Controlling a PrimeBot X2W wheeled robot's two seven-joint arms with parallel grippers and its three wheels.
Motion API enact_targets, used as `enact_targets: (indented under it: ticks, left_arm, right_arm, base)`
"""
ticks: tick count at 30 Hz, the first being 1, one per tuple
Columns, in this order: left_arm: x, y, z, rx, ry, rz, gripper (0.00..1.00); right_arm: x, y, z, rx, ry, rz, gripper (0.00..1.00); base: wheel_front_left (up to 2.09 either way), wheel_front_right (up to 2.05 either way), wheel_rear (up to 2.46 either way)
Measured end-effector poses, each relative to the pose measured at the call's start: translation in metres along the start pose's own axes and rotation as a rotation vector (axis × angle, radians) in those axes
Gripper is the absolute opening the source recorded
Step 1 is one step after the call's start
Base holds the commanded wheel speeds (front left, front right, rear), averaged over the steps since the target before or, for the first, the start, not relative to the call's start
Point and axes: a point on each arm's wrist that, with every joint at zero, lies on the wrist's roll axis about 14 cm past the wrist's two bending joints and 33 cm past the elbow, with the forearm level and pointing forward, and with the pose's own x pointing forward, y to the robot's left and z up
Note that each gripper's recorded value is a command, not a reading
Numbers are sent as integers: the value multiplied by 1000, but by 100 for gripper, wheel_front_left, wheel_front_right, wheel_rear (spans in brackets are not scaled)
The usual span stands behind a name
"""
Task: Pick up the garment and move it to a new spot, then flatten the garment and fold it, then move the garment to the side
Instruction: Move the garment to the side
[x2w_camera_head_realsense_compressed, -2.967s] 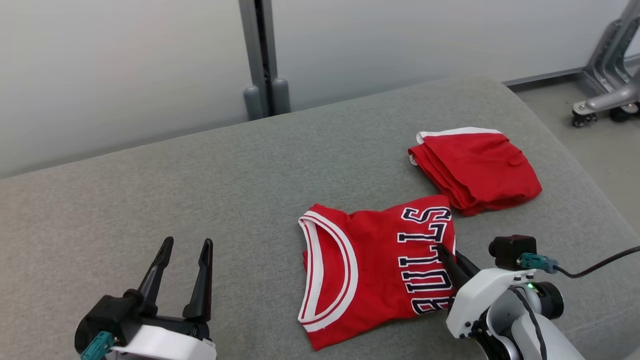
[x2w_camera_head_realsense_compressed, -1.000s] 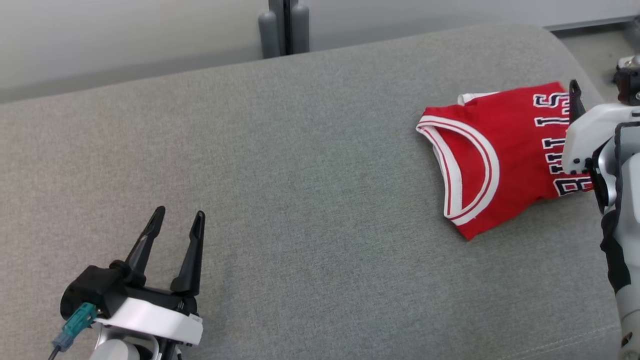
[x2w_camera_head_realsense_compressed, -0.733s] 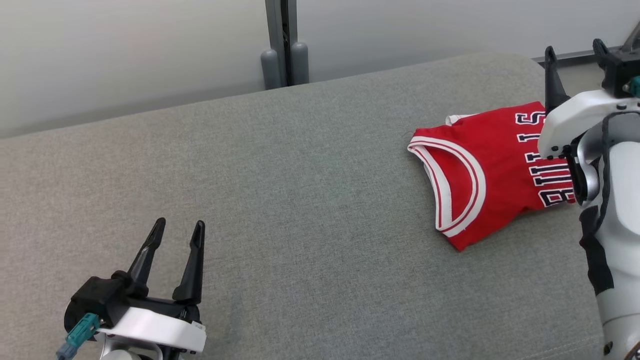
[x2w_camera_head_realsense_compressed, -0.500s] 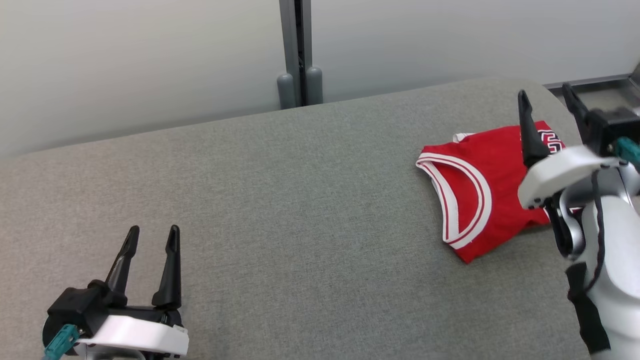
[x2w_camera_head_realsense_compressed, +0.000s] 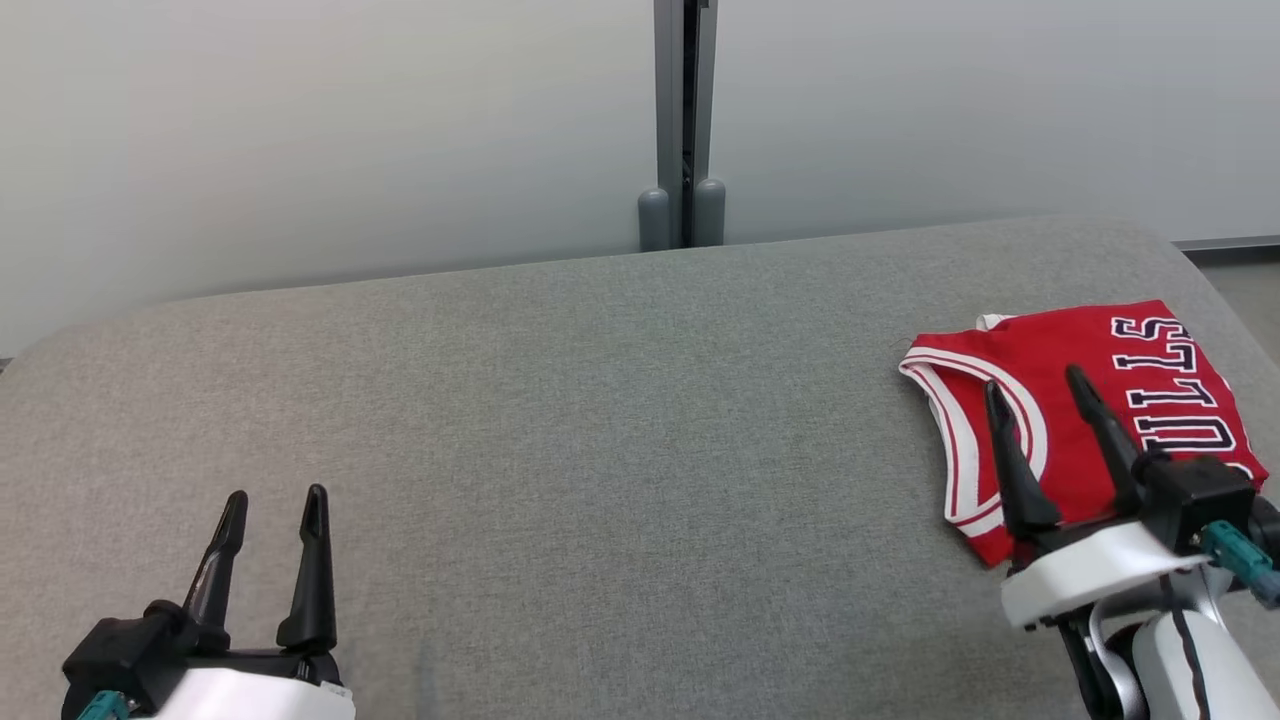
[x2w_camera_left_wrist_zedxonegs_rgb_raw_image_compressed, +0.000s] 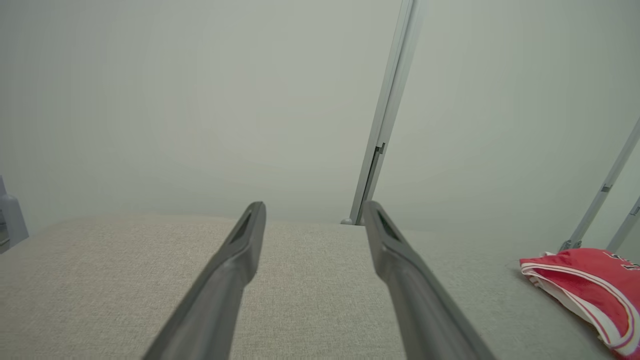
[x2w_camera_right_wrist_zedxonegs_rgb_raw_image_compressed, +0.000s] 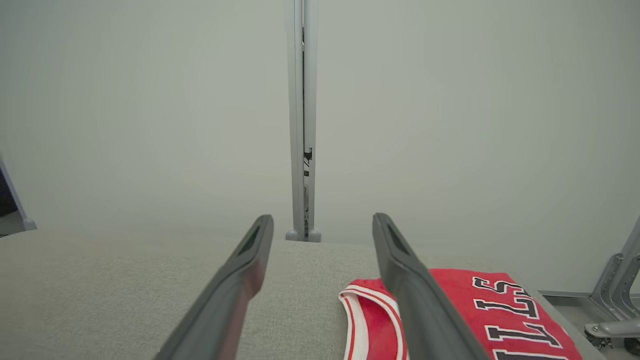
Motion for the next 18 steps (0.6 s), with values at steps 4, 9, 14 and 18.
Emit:
enact_targets:
  ticks: [4,9,14,18]
  left_arm:
    - [-6,11,-3,6,10,34,100]
    - [-12,23,-7,29,27,67,100]
    - [-19,32,-10,45,42,87,100]
    - [-21,32,-11,52,47,88,100]
  right_arm:
    - [-10,8,-14,46,14,0,100]
    - [-20,12,-32,81,52,-15,100]
    - [-25,19,-37,95,61,-13,100]
    - [-24,24,-33,99,49,-2,100]
  base:
    - [0,0,0]
    - [0,0,0]
    - [0,0,0]
    - [0,0,0]
